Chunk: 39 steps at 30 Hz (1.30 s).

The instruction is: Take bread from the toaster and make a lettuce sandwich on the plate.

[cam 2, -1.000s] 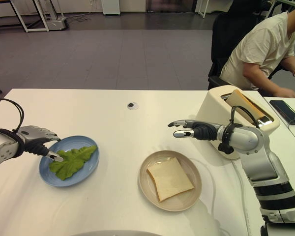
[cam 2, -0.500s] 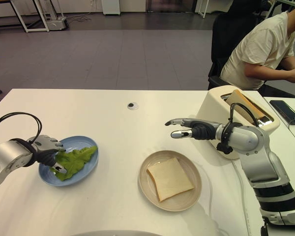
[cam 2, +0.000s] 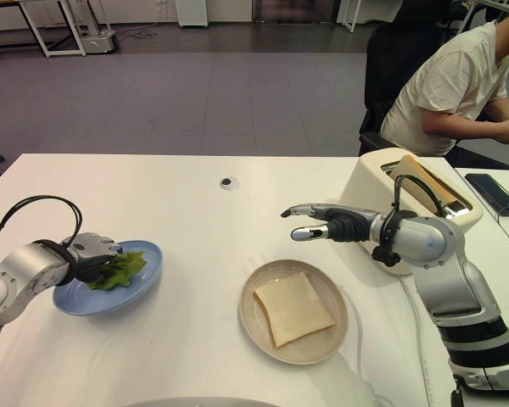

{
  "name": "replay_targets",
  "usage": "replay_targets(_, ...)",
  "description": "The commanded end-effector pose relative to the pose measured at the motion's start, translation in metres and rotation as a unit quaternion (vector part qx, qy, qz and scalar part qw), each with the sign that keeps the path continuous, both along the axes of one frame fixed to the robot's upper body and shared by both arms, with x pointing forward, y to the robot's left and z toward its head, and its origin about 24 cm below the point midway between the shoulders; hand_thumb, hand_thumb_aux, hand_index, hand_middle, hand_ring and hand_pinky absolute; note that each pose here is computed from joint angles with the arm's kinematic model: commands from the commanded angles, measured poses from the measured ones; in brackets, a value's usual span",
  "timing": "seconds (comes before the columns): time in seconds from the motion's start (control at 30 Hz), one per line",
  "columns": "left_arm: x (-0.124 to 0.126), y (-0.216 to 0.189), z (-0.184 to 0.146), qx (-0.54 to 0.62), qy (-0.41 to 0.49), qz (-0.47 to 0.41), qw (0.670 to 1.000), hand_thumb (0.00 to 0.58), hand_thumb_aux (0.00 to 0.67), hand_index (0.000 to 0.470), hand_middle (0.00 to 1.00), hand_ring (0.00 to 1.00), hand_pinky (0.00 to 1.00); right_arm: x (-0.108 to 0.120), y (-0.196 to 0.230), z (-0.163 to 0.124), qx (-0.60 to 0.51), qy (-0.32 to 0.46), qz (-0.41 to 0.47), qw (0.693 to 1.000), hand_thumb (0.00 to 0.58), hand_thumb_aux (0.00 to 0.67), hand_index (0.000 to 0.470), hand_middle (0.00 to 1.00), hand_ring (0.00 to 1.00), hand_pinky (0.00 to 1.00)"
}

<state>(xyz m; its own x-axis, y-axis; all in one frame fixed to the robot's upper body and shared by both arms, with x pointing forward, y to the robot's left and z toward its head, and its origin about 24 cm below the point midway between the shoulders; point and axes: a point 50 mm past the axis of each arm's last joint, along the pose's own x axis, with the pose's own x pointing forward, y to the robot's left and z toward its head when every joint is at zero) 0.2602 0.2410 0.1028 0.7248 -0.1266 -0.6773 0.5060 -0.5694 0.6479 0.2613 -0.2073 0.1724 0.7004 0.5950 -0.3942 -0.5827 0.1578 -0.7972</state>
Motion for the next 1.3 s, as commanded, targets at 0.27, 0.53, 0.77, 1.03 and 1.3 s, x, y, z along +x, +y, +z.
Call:
replay_targets(0.27, 0.002, -0.021, 0.020, -0.064, -0.013, -0.056, 0.996, 0.580, 0.670, 0.470, 0.00, 0.00, 0.00, 0.001, -0.007, -0.004, -0.007, -0.005, -0.027, 1.000, 0.000, 0.000, 0.000, 0.00, 0.00, 0.00)
replay_targets(0.53, 0.000, -0.039, 0.033, -0.098, -0.037, -0.104, 0.989, 0.580, 0.670, 0.470, 0.00, 0.00, 0.00, 0.006, -0.009, -0.002, -0.012, -0.012, -0.036, 0.999, 0.000, 0.000, 0.000, 0.00, 0.00, 0.00)
replay_targets(0.77, -0.016, -0.100, 0.061, -0.190, -0.043, -0.232, 0.953, 0.580, 0.670, 0.470, 0.00, 0.00, 0.00, 0.016, -0.012, 0.002, -0.021, -0.033, -0.051, 0.998, 0.000, 0.000, 0.000, 0.00, 0.00, 0.00)
replay_targets(1.03, -0.020, -0.180, 0.039, -0.238, 0.062, -0.347, 0.905, 0.580, 0.670, 0.470, 0.00, 0.00, 0.00, 0.024, -0.025, 0.010, -0.025, -0.067, -0.095, 0.993, 0.000, 0.000, 0.000, 0.00, 0.00, 0.00)
replay_targets(1.3, -0.002, -0.236, 0.017, -0.274, 0.127, -0.369, 0.879, 0.580, 0.670, 0.470, 0.00, 0.00, 0.00, 0.023, -0.028, 0.010, -0.019, -0.071, -0.106, 0.992, 0.000, 0.000, 0.000, 0.00, 0.00, 0.00)
